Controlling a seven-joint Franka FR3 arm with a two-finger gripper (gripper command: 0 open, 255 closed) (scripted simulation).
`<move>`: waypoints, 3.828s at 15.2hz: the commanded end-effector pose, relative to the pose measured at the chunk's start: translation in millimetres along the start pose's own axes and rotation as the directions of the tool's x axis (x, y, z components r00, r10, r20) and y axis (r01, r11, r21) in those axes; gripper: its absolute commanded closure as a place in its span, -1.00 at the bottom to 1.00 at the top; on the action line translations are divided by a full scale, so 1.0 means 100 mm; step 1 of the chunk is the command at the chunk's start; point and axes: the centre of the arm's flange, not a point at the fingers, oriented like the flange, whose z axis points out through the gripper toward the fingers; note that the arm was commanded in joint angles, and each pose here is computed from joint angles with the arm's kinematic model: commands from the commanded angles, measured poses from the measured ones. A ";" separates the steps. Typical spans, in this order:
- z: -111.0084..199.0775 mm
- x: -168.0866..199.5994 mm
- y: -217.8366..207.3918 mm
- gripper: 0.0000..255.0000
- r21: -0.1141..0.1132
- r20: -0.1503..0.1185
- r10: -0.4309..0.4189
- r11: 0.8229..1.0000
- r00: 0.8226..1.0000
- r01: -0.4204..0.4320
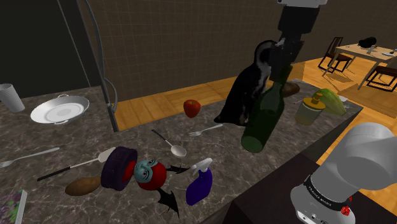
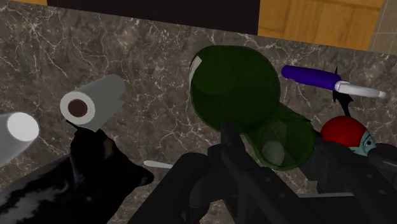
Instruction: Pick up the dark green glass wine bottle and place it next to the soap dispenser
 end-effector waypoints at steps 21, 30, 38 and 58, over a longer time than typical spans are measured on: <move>-1.17 -0.06 -0.01 1.00 0.000 0.000 0.000 1.000 1.000 0.000; -1.64 -0.08 -0.01 1.00 0.000 0.000 0.000 1.000 1.000 0.000; -2.06 -0.10 -0.01 1.00 0.000 0.000 0.000 1.000 1.000 0.000; -1.55 0.13 2.57 1.00 0.000 0.000 0.000 1.000 1.000 0.000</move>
